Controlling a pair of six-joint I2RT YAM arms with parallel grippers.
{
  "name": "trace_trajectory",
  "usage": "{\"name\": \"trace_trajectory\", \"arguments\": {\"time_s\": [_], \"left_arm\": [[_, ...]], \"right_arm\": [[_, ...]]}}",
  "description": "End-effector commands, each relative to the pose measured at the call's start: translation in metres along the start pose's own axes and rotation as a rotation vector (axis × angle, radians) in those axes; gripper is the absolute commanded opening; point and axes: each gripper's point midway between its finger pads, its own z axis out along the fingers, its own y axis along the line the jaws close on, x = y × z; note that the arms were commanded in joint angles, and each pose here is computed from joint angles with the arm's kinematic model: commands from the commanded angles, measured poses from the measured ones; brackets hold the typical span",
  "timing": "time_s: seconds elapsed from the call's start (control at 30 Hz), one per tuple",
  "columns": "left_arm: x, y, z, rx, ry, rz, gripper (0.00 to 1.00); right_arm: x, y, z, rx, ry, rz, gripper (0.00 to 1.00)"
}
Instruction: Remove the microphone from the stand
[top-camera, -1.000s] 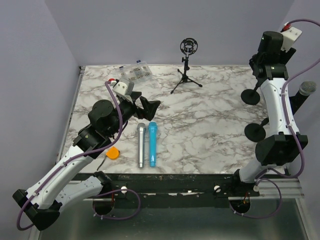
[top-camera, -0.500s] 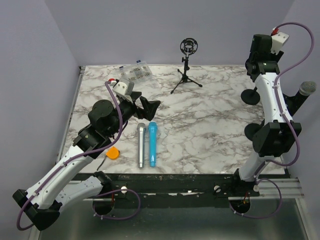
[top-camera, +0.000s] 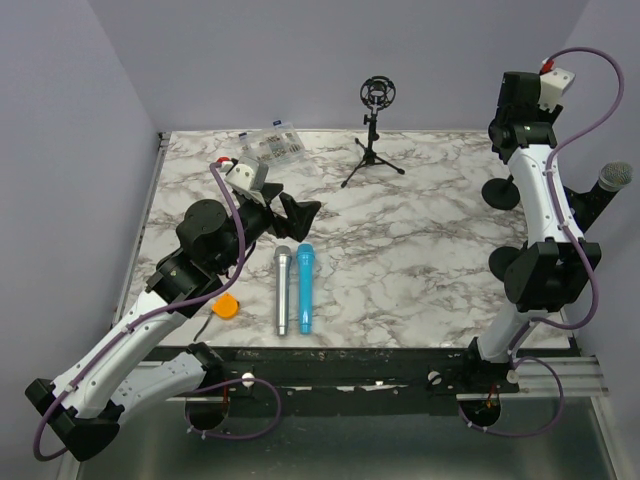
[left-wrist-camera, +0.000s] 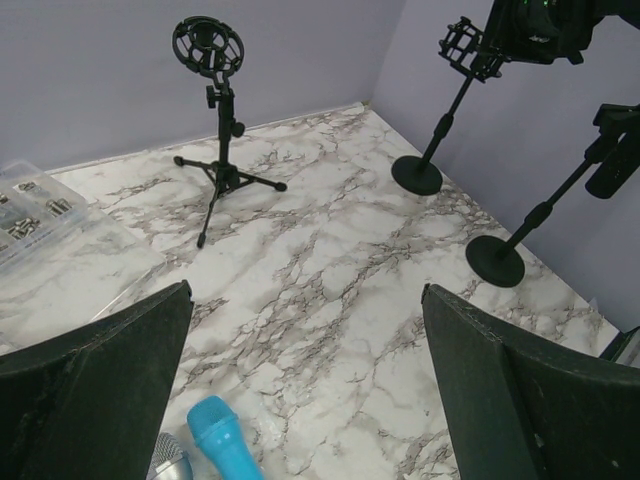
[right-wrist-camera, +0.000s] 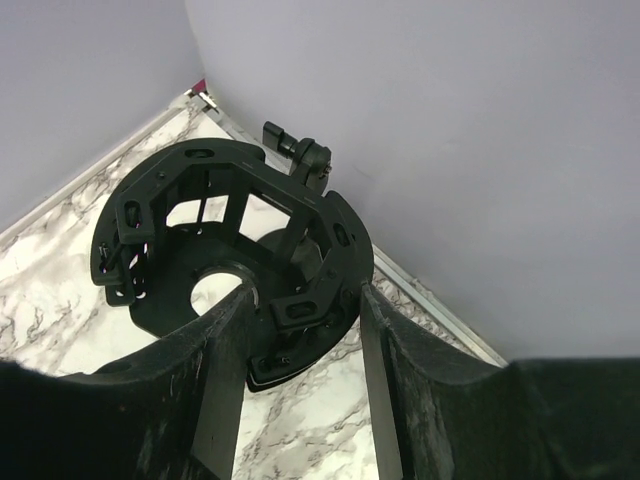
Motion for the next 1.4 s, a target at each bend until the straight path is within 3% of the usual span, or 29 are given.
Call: {"name": "trace_trajectory", "arguments": {"time_s": [0.0,0.17,0.63,0.9,1.17,1.37], "left_arm": [[-0.017,-0.010,-0.005,0.037,-0.030,0.006,0.96],[-0.018,-0.010,-0.006,0.036,-0.034,0.007,0.96],[-0.018,-0.010,-0.006,0.039,-0.035,0.007,0.96],[-0.019,-0.009,-0.007,0.034,-0.038,0.006,0.96],[-0.017,-0.008,-0.005,0.030,-0.030,0.005,0.96],[-0.020,-0.006,-0.006,0.024,-0.037,0.011,0.96]], "right_arm": [[0.014,0.000,0.009,0.041,0.021,-0.030,0.46],[0.015,0.003,0.010,0.028,0.029,-0.025,0.40],[-0.005,0.034,-0.030,-0.134,0.083,-0.026,0.01],[-0.013,0.046,-0.072,-0.276,0.125,-0.024,0.01],[0.019,0.069,-0.123,-0.522,0.216,-0.209,0.01],[0.037,0.099,-0.180,-0.842,0.153,-0.335,0.01]]}}
